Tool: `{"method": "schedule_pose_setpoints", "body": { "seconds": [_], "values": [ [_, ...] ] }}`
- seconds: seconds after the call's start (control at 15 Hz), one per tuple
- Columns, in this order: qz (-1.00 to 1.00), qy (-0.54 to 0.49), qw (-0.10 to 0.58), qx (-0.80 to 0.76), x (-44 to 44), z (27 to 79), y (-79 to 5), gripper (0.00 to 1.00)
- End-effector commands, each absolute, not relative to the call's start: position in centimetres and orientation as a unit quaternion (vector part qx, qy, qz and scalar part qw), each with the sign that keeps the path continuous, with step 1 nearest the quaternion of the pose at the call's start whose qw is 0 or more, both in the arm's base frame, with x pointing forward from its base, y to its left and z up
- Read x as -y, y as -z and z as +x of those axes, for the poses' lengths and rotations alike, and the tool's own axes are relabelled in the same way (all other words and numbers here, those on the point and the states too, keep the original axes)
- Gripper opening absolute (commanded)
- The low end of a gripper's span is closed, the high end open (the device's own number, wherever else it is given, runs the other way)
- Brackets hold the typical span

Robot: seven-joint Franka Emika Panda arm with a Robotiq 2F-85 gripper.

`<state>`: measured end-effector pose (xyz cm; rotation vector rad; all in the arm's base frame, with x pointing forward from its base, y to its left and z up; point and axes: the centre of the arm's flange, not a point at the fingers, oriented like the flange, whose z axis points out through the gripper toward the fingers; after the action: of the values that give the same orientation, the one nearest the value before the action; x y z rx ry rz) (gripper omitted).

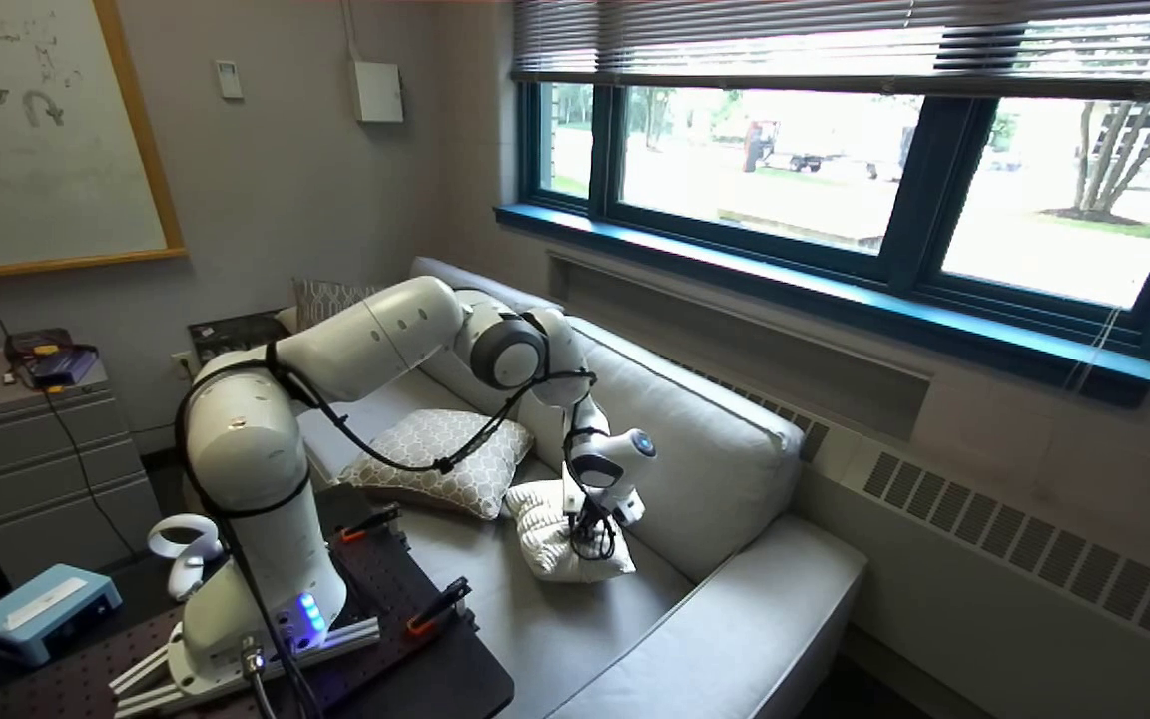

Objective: Stack the two pillows against each other.

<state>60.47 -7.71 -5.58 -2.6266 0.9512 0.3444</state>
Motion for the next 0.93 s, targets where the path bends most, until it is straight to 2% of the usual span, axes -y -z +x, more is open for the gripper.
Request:
{"method": "schedule_pose_setpoints", "body": {
  "seconds": [0.0,0.4,0.87],
  "values": [
    [-0.896,-0.060,0.211,-0.386,10.8,54.2,0.6,0.07],
    [-0.835,0.020,0.268,-0.479,17.2,46.0,-1.2,0.07],
    [-0.741,0.113,0.299,-0.590,23.5,34.5,-6.5,0.07]
  ]
}}
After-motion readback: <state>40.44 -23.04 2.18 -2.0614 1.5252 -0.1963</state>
